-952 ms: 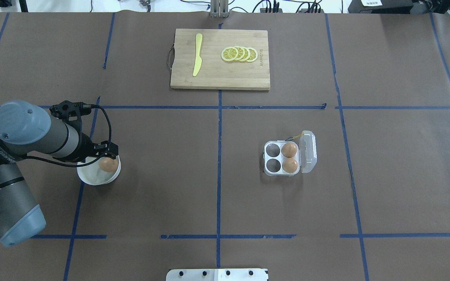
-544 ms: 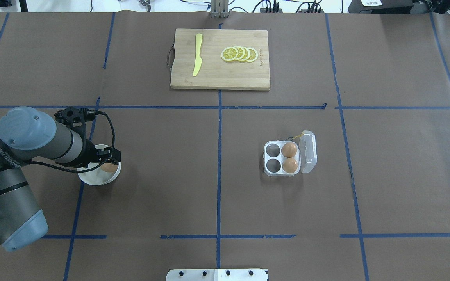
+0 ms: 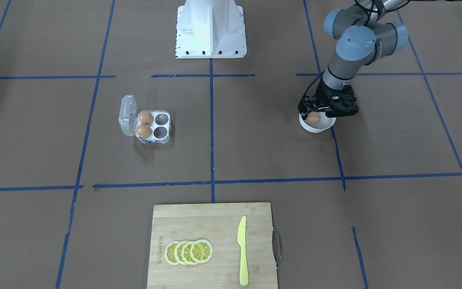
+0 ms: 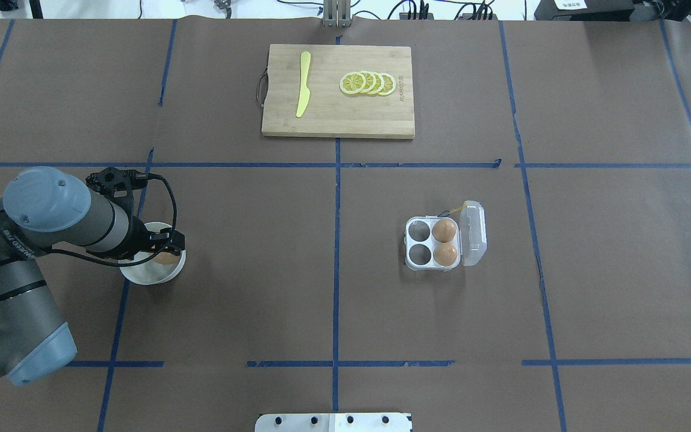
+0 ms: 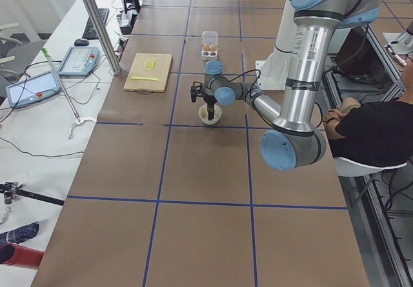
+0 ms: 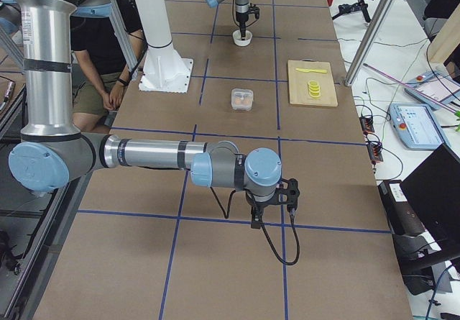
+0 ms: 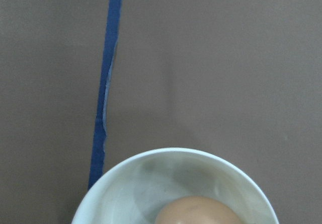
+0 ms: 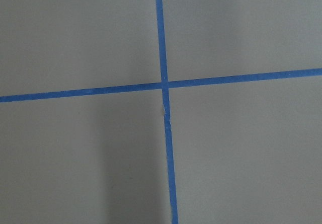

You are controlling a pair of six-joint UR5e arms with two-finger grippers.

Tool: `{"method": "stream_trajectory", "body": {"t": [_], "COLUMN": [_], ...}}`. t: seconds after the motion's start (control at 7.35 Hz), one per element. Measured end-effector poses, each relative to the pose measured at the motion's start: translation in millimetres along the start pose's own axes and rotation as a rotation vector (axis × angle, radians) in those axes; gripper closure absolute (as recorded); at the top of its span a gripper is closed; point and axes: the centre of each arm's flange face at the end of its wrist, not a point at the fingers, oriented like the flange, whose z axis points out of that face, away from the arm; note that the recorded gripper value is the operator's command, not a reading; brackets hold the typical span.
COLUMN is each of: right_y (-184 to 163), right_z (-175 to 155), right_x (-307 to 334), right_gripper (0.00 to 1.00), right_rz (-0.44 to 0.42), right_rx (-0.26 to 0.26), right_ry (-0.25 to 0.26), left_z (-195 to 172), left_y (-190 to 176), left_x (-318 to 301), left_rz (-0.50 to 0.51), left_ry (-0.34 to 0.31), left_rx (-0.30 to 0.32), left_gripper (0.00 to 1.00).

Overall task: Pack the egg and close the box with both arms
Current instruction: 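Close the left gripper on the brown egg inside the bowl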

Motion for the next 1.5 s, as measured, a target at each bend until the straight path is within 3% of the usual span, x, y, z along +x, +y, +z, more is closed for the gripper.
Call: {"method": "stream_trajectory", "body": {"t": [0.95, 1.5], "right_y": [-0.7, -0.8], "right_z": [-1.1, -1.6], "right_x": [-1.2, -1.9], "right_gripper": [0.0, 0.0], "right_rz": [-0.001, -0.002], "right_rx": [0.002, 0.003], "right_ry": [0.0, 0.0], "left_z": [5.3, 4.7], "left_y": [5.5, 5.6], "left_x": [2.3, 8.0], "left_rz": [0.007, 0.012], "left_ry": [-0.003, 0.004], "left_rx": [-0.01, -0.009], "left_gripper": [0.19, 0.18]}}
